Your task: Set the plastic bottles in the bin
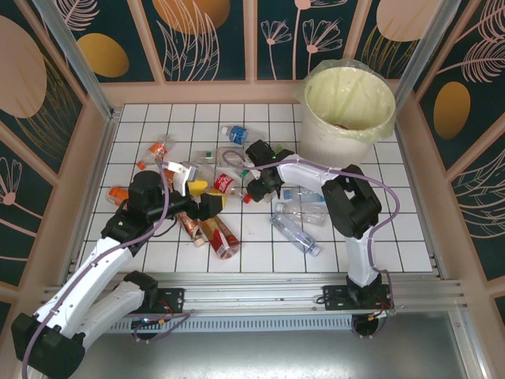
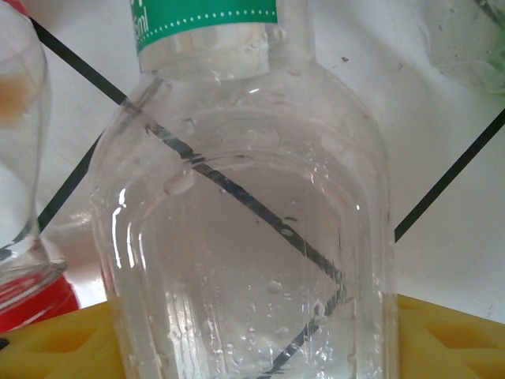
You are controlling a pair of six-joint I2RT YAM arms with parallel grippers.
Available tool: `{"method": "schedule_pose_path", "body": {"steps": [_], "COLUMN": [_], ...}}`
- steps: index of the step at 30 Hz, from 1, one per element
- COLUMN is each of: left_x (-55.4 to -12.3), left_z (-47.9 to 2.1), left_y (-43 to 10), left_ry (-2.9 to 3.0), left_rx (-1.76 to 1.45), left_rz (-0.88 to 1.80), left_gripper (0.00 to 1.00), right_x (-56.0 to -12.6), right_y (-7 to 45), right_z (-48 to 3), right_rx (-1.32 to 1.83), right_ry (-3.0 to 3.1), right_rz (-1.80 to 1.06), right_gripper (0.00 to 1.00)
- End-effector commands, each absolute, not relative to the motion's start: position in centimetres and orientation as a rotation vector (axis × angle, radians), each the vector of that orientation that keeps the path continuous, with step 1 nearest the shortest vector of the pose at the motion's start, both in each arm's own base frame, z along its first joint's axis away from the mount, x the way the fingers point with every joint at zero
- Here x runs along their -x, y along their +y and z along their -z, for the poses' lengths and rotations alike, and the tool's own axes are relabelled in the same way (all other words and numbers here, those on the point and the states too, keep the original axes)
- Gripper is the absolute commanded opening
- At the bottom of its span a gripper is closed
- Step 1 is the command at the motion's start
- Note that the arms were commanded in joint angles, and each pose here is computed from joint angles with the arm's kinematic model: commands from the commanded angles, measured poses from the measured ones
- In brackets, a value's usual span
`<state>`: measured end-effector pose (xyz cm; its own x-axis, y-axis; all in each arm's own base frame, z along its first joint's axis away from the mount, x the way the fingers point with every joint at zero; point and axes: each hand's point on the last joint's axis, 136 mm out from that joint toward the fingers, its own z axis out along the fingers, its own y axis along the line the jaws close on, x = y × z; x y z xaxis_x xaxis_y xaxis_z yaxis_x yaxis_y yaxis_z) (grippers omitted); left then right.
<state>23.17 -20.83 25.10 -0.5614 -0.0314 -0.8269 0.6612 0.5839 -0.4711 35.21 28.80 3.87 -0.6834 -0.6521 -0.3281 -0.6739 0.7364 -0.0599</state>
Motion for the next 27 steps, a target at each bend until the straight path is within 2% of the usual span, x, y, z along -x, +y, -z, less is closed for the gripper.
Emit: {"method": "schedule_pose_path", "body": {"steps": [1,6,13,27], "left_x": [-22.8,-22.7,-22.6,-21.4], "left_z": [-26.4,-26.4,-26.7,-29.6], "left_y": [-21.2,-21.2,-21.1,-20.8], "left_ry": [1.924,1.923,1.911,1.757], "left_rx": [-0.541,-0.542,-0.541,-0.550], "left_rz": [1.039,1.040,1.040,1.077], "left_gripper": [0.99,0.99,0.99,0.99], "right_x": [-35.0,-34.8,-34.5,-34.0], "right_y": [29.4,29.3,28.7,28.8], "right_z": [-4.0,-4.6,-7.1,-18.5], "right_rx": [1.053,1.047,1.001,0.830], "right_ry": [2.613,2.610,2.573,2.345], "right_rz": [-0.122,-0.128,-0.149,-0.320], "right_gripper": [0.67,0.62,0.62,0.61]}}
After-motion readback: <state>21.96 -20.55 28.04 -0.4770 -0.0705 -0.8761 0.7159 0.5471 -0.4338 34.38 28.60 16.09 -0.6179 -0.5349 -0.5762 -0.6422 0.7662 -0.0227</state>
